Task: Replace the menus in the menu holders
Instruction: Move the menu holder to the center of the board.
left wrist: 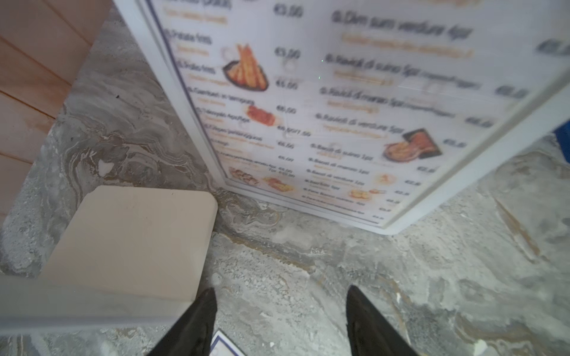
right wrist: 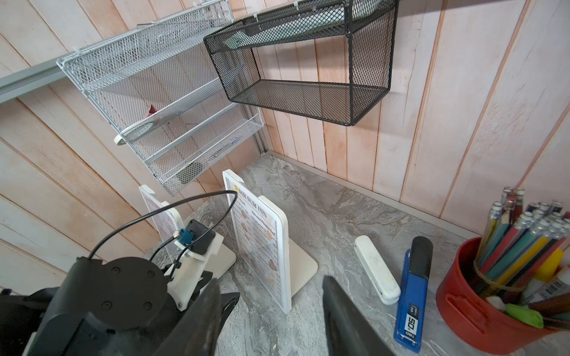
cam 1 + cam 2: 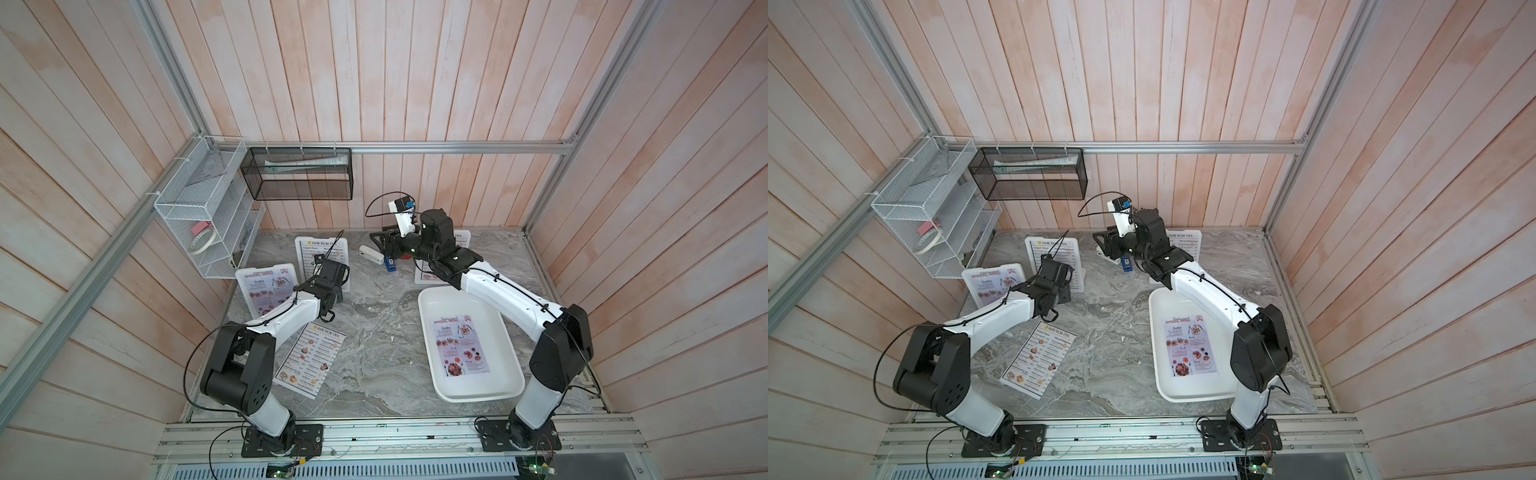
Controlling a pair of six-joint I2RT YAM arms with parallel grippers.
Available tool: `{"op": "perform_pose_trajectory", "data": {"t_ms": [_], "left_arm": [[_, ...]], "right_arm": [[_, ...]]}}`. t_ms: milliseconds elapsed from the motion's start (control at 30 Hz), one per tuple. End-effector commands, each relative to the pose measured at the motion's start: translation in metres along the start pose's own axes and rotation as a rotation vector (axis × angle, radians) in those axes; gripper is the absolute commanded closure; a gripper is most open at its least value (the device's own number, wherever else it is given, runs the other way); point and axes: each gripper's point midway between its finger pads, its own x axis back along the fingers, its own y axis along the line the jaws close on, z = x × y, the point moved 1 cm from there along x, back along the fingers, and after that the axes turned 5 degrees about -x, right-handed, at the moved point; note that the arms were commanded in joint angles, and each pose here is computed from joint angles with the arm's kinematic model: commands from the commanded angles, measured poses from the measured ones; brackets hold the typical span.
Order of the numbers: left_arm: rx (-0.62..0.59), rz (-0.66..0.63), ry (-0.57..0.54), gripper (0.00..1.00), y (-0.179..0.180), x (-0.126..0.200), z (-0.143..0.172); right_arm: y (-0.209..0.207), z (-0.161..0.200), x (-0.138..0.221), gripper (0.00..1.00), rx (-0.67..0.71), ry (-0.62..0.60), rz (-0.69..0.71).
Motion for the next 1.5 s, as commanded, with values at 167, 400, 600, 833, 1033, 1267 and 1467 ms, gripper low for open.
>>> {"op": "perform_pose_trajectory", "data": {"t_ms": [167, 400, 600, 833, 1033, 1267, 1467], "left_arm": [[-0.076, -0.16, 0.003, 0.31, 0.021, -0.012, -0.017], [-0.091, -0.233, 0.035, 0.3, 0.046, -0.016, -0.009], [-0.067, -0.24, 0.051, 0.3, 0.062, -0.013, 0.002], [-0.049, -0.254, 0.06, 0.3, 0.075, -0.009, 0.008], [-0.027, -0.248, 0.061, 0.29, 0.085, -0.008, 0.011], [-0.027, -0.184, 0.034, 0.29, 0.075, -0.012, 0.0], [0.011, -0.174, 0.039, 0.29, 0.087, -0.019, -0.003]], "right_arm": [[0.0, 0.003, 0.008, 0.46, -0.003, -0.008, 0.007], [0.001, 0.003, 0.008, 0.46, -0.009, -0.01, -0.002], [0.001, 0.002, 0.009, 0.46, -0.01, -0.013, -0.003], [0.002, 0.002, 0.009, 0.46, -0.015, -0.014, -0.007], [0.001, 0.002, 0.01, 0.46, -0.016, -0.017, 0.0], [0.001, 0.005, 0.015, 0.46, -0.018, -0.01, 0.007], [0.001, 0.006, 0.022, 0.46, -0.017, -0.012, 0.018]]}}
